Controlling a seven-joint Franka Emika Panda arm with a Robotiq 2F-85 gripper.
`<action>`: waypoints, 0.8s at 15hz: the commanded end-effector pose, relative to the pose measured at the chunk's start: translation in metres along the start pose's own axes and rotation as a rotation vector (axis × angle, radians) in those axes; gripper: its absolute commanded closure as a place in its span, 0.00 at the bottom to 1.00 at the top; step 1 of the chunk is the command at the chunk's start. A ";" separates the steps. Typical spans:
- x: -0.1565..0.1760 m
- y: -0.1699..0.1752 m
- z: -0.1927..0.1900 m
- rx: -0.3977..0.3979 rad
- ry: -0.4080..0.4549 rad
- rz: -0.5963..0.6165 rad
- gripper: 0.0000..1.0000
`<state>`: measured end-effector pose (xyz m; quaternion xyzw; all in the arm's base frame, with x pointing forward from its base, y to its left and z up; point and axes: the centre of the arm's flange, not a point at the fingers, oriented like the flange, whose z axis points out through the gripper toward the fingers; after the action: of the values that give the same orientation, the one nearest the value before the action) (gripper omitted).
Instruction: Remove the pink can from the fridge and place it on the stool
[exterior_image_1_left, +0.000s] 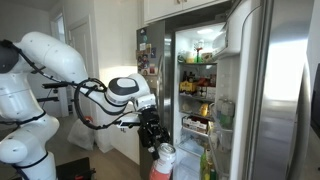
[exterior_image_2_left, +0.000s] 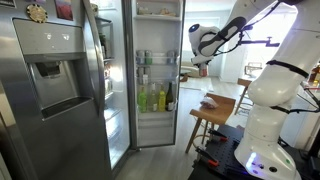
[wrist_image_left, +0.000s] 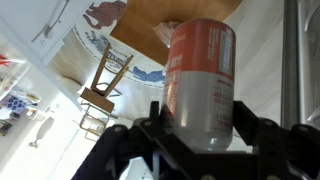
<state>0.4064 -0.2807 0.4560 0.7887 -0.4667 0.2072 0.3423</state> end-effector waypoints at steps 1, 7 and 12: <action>-0.013 0.014 0.014 -0.073 0.072 0.072 0.52; -0.032 0.036 0.044 -0.131 0.126 0.158 0.52; -0.038 0.071 0.081 -0.194 0.129 0.193 0.52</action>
<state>0.3465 -0.3230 0.4039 0.7066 -0.5267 0.2361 0.4093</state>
